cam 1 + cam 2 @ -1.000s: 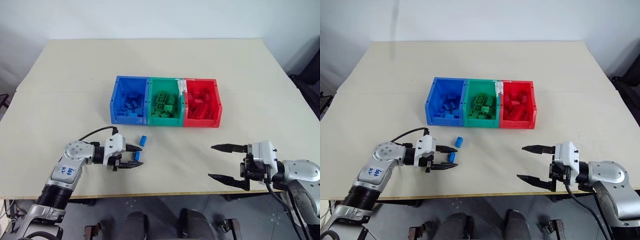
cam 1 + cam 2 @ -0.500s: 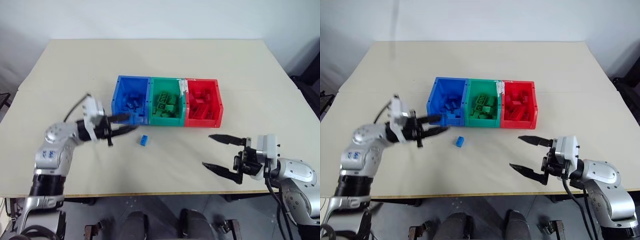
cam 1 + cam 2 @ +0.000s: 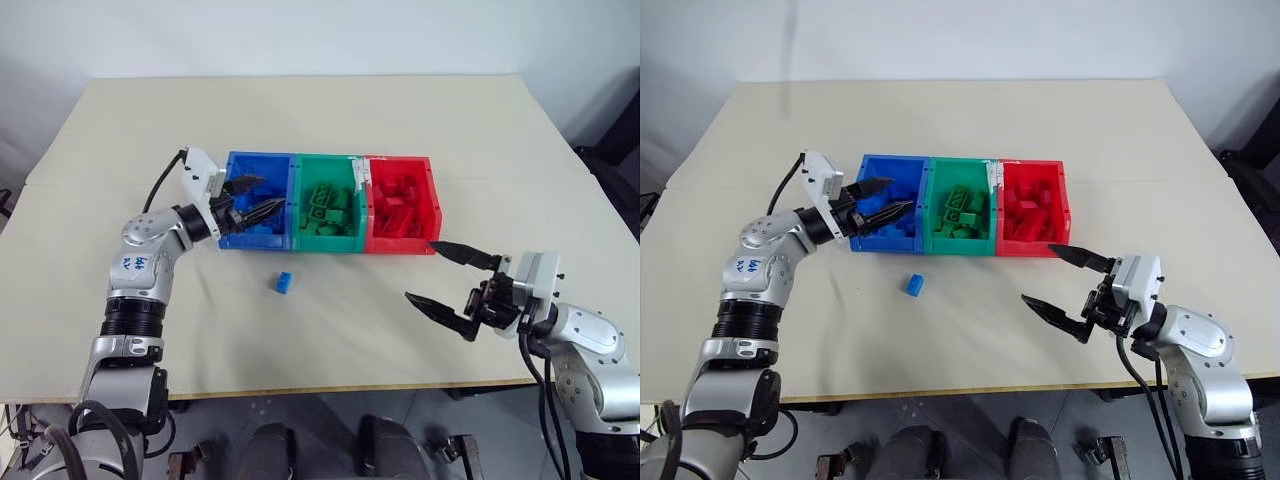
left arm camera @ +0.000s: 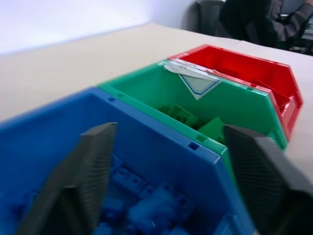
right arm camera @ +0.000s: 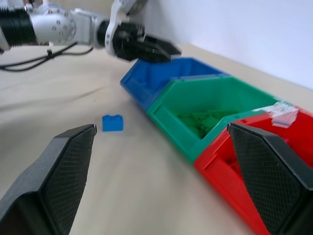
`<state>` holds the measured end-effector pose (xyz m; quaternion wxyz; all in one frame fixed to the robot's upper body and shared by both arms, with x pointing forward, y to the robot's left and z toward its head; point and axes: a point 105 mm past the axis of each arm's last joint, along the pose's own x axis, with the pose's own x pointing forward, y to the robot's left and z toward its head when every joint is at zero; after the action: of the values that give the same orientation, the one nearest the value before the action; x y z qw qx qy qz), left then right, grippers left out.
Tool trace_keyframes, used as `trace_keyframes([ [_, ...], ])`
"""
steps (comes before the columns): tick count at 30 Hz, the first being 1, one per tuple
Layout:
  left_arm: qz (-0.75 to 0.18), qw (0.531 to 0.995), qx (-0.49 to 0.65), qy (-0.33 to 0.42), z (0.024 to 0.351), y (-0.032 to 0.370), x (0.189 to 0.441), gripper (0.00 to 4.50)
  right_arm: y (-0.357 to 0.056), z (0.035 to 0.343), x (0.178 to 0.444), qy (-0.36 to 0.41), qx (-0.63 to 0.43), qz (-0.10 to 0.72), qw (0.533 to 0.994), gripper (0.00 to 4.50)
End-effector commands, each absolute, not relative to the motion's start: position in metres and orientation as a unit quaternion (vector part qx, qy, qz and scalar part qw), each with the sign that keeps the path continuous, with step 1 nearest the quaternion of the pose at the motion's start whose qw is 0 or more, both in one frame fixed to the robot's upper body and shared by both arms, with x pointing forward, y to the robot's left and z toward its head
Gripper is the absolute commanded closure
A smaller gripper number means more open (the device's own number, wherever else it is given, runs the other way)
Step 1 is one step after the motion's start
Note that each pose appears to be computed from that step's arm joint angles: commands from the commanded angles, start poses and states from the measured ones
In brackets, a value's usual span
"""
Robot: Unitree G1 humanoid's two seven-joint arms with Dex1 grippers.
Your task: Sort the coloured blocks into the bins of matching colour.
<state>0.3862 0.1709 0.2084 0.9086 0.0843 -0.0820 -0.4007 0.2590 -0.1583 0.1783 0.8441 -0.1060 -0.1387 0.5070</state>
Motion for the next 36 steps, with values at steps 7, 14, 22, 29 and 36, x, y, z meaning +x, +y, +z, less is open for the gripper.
trace_keyframes([
  [7,-0.378,0.916,0.108,-0.081,0.190,0.256,0.297,0.04,-0.153,0.179,0.256,-0.136,-0.134,0.562,0.805,0.00],
  [14,-0.356,0.924,0.143,0.008,0.156,0.284,0.260,0.04,-0.153,0.165,0.252,-0.087,-0.161,0.619,0.764,0.00],
  [22,-0.418,0.898,0.137,-0.015,0.151,0.191,0.269,0.04,-0.156,0.163,0.256,-0.085,-0.153,0.604,0.778,0.00],
  [29,-0.388,0.913,0.126,-0.018,0.140,0.121,0.301,0.04,-0.171,0.163,0.248,-0.063,-0.160,0.575,0.800,0.00],
  [36,-0.328,0.936,0.111,0.055,0.111,0.101,0.320,0.04,-0.176,0.163,0.237,-0.057,-0.158,0.555,0.815,0.00],
])
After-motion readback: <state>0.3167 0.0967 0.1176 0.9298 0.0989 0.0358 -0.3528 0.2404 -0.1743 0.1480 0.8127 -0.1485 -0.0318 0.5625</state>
